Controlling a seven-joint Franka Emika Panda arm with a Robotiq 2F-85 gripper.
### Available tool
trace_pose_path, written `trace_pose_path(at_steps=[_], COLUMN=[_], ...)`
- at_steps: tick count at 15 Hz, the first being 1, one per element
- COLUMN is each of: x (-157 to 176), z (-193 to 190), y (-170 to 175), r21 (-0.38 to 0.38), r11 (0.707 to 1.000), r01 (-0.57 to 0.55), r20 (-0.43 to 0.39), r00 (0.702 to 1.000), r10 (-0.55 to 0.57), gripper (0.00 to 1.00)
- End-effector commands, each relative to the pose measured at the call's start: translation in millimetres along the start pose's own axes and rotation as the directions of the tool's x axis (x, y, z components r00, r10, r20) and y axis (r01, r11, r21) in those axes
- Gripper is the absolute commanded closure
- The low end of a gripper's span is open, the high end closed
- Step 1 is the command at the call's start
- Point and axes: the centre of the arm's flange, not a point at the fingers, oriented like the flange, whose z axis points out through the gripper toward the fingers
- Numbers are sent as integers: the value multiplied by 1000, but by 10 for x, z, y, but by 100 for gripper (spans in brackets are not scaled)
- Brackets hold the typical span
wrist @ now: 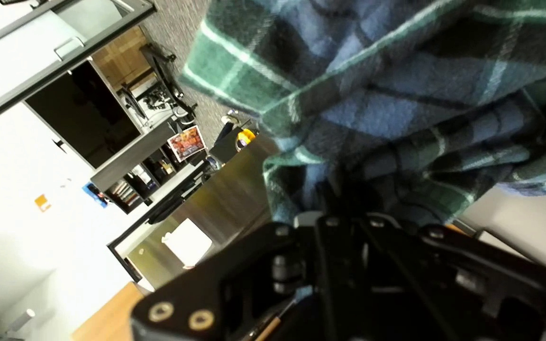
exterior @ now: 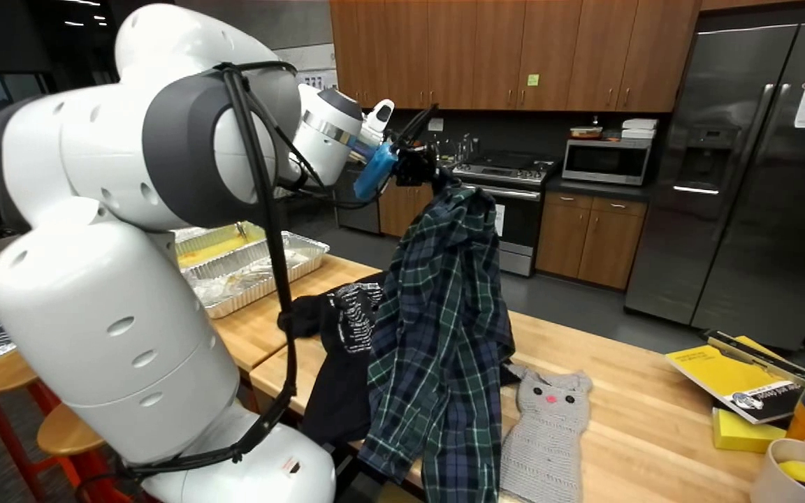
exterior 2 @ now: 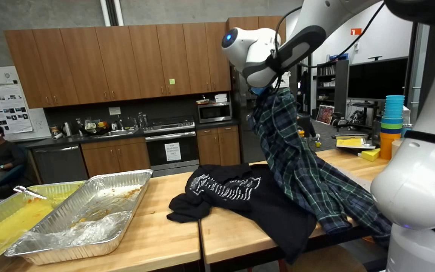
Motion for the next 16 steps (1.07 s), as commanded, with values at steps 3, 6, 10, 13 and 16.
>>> trace_pose_path(at_steps=[3,6,10,13,16], x=[222,239,154,6,-233], z=[-454,-701,-806,-638,-260], y=[-621,-969,-1123,-969,-742], r21=[10,25,-1,29,72], r11=[987,970,952,952,962], r01=[158,241,308,306,262], r20=[-48,-66,-98,-100,-71], r00=[986,969,947,948,964], r10=[-158,-239,-306,-301,-257], gripper=[99,97,61,41,19])
